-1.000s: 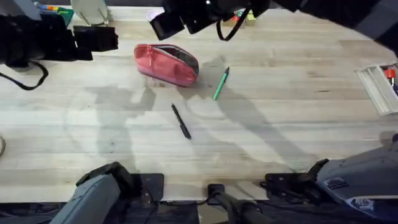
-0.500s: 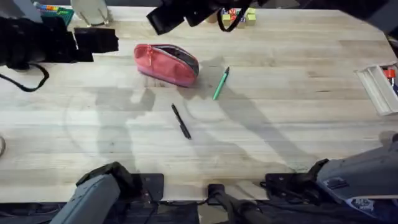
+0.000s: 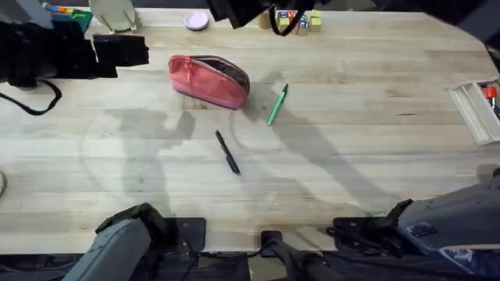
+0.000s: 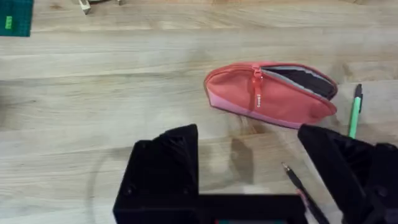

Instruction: Unzip the bag, pick up the pens from the table one at a time and place them inside, then zip the bag closed.

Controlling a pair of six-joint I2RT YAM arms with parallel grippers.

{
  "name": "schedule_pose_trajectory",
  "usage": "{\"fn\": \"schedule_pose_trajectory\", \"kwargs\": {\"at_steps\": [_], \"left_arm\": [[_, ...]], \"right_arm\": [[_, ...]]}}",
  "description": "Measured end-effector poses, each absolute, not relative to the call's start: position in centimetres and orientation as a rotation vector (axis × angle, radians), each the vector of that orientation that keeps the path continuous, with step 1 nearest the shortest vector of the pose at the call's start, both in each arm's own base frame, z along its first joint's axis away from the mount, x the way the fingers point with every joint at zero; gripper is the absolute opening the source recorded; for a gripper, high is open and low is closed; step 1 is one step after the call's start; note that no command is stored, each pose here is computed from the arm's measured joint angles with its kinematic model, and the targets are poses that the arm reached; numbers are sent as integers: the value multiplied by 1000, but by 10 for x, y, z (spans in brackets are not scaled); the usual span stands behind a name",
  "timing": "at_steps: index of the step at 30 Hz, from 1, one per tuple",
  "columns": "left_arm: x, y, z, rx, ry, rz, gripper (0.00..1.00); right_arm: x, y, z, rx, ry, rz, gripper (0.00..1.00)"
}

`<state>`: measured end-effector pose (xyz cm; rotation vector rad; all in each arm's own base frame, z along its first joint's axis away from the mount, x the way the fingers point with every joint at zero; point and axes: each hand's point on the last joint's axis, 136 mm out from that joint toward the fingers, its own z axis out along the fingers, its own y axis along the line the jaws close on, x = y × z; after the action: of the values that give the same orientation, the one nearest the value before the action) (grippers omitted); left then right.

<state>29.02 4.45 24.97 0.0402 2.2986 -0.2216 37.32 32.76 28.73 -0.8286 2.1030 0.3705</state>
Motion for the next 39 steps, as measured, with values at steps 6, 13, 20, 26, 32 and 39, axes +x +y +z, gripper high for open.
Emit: {"fn": "schedule_pose_trajectory", "kwargs": {"at_steps": [6,13,20,26,32,39], "left_arm": [[290,44,250,44,2299,-221,993],[281,33,243,251,2311,-214,993],[270,25,236,526,2298,-162,993],[269,20,237,637,2258,-148,992],[269,17,238,680,2237,-149,993],[269,17,238,689,2233,-148,993]], "right_arm": [[379,333,259,-854,2162,353,28],[385,338,230,-875,2217,334,28],[381,346,219,-909,2238,384,28],[378,348,218,-920,2243,409,28],[378,348,218,-922,2244,414,29],[377,348,218,-924,2244,419,28]]}}
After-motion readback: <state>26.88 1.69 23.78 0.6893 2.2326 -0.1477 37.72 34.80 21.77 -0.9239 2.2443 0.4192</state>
